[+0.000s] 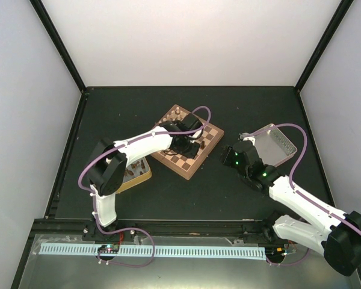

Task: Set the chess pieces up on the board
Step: Place the chess piece on the chessboard, then pick up the chess piece from the storage box.

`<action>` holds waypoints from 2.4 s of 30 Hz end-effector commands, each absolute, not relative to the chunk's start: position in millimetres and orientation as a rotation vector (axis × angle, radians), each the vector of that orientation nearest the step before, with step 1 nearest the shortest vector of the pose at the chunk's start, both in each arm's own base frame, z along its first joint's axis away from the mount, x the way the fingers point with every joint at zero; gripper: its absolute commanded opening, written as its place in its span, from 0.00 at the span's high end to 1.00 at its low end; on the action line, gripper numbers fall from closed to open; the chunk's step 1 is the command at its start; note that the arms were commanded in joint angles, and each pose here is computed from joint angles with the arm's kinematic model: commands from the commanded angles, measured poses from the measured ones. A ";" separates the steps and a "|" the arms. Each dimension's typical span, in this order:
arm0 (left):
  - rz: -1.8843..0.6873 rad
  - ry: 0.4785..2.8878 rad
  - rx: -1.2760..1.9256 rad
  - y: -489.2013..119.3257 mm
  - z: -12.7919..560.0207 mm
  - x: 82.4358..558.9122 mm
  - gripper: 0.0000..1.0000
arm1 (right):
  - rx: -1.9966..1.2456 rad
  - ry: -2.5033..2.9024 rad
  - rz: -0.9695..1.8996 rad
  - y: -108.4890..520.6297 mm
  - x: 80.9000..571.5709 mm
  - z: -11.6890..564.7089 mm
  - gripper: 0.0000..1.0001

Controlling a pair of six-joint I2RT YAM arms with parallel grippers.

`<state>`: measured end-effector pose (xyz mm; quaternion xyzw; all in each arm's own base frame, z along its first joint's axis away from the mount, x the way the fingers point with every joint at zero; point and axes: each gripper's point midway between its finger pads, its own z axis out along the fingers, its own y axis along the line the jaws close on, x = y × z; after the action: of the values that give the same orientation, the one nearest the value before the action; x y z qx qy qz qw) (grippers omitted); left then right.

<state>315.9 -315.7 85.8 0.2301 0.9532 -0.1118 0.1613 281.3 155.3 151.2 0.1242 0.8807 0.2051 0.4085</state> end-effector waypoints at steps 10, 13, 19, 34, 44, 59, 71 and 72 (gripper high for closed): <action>-0.356 2.706 0.676 -336.4 76.1 323.8 0.94 | 0.360 2.203 0.484 146.0 281.6 152.1 0.39; -0.350 2.716 0.674 -337.9 70.2 324.6 0.94 | 0.364 2.204 0.481 145.2 281.3 151.7 0.39; -0.340 2.738 0.674 -337.2 67.4 323.2 0.87 | 0.359 2.206 0.477 144.5 280.5 152.2 0.38; -0.405 2.654 0.634 -341.8 114.0 332.0 0.41 | 0.352 2.198 0.486 144.7 279.6 156.6 0.36; -0.392 2.574 0.468 -300.5 153.0 334.6 0.41 | 0.352 2.188 0.486 143.3 279.2 159.3 0.36; -0.238 2.489 -0.366 -83.6 143.7 314.8 0.51 | 0.301 2.228 0.521 158.4 283.4 154.5 0.36; -0.285 2.681 -0.568 -53.2 62.0 294.5 0.69 | 0.285 2.248 0.518 162.6 285.6 150.8 0.38; -0.304 2.691 -0.568 -55.6 58.7 295.2 0.70 | 0.285 2.247 0.516 162.2 285.6 151.0 0.39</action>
<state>286.8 -43.5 69.4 -0.1998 0.9567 -0.0665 0.2010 277.5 158.5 134.0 0.1133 0.8978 0.1931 0.3792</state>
